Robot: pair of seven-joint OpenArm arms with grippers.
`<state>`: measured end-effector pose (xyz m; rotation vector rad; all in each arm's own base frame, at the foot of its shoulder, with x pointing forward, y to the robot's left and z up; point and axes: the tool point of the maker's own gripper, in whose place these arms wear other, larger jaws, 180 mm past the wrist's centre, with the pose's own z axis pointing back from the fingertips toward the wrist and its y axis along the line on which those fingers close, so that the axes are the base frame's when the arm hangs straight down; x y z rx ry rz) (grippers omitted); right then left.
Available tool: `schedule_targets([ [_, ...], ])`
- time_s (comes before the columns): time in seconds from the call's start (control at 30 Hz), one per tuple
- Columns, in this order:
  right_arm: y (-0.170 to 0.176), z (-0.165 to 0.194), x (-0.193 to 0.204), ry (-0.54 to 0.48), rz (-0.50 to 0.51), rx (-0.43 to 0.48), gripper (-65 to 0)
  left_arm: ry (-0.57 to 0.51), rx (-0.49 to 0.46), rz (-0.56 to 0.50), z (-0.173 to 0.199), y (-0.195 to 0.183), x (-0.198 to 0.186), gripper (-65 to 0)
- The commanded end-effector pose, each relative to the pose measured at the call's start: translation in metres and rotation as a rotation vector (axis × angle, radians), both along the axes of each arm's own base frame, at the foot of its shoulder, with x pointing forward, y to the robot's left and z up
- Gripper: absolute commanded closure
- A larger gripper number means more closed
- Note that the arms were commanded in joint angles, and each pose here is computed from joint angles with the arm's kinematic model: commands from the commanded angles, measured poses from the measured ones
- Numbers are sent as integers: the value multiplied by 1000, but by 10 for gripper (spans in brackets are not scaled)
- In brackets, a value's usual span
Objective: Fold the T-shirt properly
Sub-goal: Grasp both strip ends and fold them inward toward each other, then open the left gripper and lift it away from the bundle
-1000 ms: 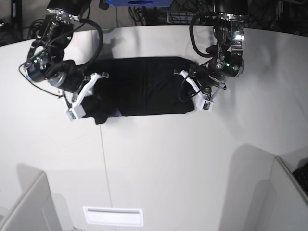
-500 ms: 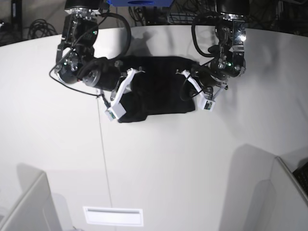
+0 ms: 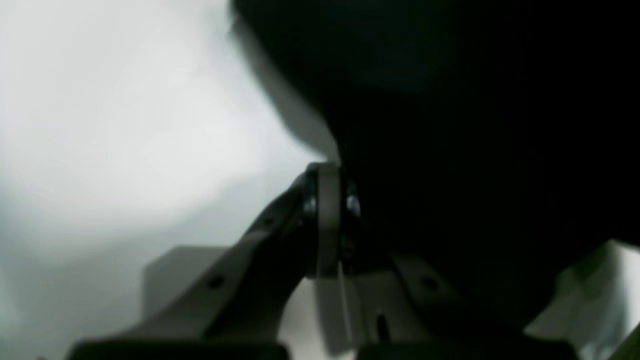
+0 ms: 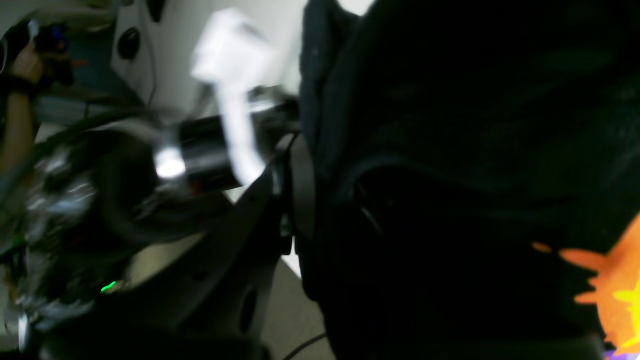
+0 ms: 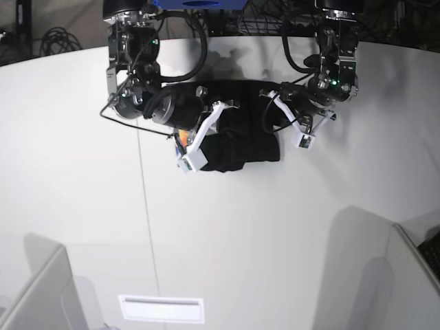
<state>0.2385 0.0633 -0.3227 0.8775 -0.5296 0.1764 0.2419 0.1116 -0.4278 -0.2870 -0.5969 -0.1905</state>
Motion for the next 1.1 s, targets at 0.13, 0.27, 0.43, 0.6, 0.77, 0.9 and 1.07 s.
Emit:
schedule_targets([
  [0.13, 6, 10, 10, -34, -26, 52, 0, -25, 18, 1, 8, 11, -1, 0],
  [0.27, 5, 6, 16, -37, -53, 61, 0, -33, 45, 103, 13, 48, -8, 0],
  [0.43, -1, 3, 19, -44, -54, 43, 0, -73, 121, 227, 37, 100, -28, 0],
  [0.6, 1, 5, 20, -47, -55, 49, 0, -90, 178, 219, 47, 133, -50, 0],
  [0.77, 0, 4, 20, -36, -66, 49, 0, -92, 205, 219, 51, 154, -70, 0],
  [0.9, -1, 4, 23, -27, -80, 48, 0, -95, 221, 234, 53, 164, -74, 0],
  [1.07, -1, 4, 23, -25, -80, 48, 0, -95, 226, 243, 54, 167, -75, 0],
])
